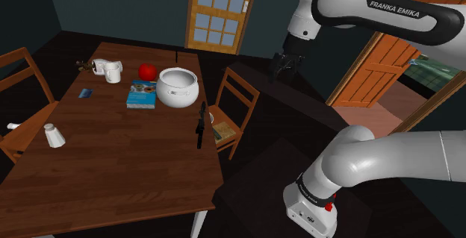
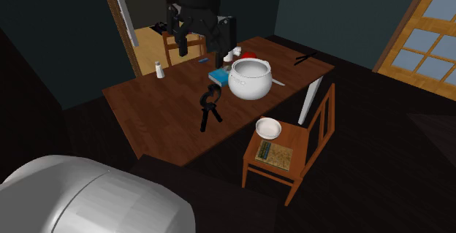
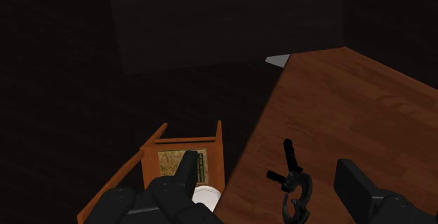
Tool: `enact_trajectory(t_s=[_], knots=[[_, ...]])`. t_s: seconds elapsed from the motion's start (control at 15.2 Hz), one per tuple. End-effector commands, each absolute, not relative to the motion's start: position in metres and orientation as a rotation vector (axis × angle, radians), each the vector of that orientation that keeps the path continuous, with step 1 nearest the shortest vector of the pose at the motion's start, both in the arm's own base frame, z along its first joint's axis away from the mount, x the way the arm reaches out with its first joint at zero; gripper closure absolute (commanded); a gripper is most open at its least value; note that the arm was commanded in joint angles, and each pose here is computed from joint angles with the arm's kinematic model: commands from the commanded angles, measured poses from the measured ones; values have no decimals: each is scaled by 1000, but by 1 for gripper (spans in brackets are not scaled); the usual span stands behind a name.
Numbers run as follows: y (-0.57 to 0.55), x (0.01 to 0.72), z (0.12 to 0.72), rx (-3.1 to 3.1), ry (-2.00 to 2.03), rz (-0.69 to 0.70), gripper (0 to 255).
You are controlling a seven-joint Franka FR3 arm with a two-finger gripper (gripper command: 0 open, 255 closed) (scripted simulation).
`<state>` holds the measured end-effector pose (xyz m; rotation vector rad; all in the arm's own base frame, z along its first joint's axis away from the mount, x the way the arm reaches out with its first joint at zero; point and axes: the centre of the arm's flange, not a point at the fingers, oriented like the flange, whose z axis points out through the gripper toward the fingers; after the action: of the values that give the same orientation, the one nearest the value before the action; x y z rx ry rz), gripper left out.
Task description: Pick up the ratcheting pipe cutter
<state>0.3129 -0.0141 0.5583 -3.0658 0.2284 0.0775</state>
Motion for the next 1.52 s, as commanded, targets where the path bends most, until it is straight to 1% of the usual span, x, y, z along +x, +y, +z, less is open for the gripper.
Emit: enact_trajectory(t_s=[0.0,0.73,1.45], knots=[[-14,313,558,-3066,228,77,0],[21,351,431,-3070,31,-151,0],[61,404,309,-3046,-167,-379,0]])
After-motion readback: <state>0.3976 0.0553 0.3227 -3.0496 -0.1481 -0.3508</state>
